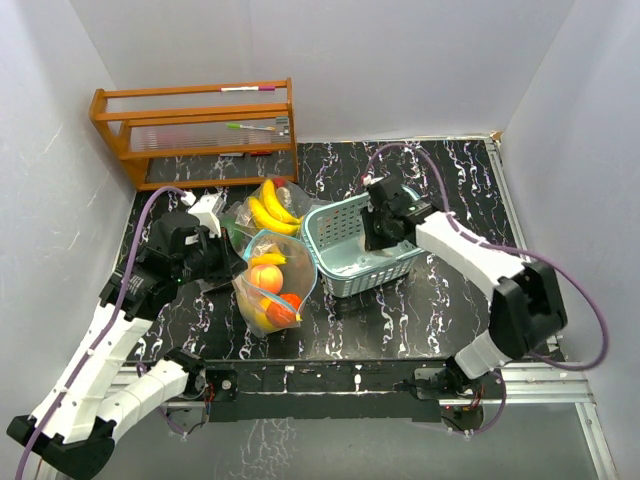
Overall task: Place the food in the zip-top bag and seal the zipper
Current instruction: Pick up the fake vegetable from the bin, then place the fake vegetable in the zipper food storage bag.
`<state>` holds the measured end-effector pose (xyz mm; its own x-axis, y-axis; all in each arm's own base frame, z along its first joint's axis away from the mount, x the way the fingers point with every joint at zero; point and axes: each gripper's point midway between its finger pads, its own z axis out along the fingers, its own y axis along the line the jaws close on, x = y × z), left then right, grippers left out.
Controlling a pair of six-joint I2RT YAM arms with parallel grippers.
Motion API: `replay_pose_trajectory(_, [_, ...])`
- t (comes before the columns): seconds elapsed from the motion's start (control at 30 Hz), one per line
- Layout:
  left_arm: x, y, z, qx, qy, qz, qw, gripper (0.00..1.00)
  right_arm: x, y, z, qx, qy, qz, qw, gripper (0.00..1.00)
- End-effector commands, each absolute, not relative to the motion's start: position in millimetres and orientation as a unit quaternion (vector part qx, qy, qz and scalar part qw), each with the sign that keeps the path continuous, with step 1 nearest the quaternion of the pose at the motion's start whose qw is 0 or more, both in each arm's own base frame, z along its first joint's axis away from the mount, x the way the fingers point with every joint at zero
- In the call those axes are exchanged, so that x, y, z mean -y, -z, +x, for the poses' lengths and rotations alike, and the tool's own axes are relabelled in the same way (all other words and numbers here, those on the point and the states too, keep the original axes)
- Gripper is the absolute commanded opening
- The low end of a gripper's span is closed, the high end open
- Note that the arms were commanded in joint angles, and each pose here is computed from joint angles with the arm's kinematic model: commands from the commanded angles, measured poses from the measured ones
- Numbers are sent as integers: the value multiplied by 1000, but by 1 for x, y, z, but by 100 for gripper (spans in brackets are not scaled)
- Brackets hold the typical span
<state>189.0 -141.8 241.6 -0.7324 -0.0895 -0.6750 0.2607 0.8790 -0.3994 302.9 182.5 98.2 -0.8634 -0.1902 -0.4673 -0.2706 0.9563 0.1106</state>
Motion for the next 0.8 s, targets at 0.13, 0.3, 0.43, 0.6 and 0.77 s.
replay_pose_trajectory(0.13, [143, -256, 194, -891, 245, 50, 380, 0, -218, -259, 313, -868, -236, -143, 413, 8])
replay_pose_trajectory(0.3, [145, -258, 196, -889, 248, 47, 382, 0, -265, -311, 280, -821, -317, -183, 438, 8])
replay_pose_trajectory(0.43, [148, -259, 199, -888, 252, 48, 381, 0, -318, -336, 239, -783, -377, -234, 435, 8])
replay_pose_trajectory(0.6, [149, -257, 200, -889, 255, 47, 379, 0, -351, -361, 212, -738, -447, -253, 437, 8])
replay_pose_trajectory(0.77, [152, -257, 201, -888, 259, 47, 377, 0, -371, -349, 207, -735, -468, -255, 418, 10])
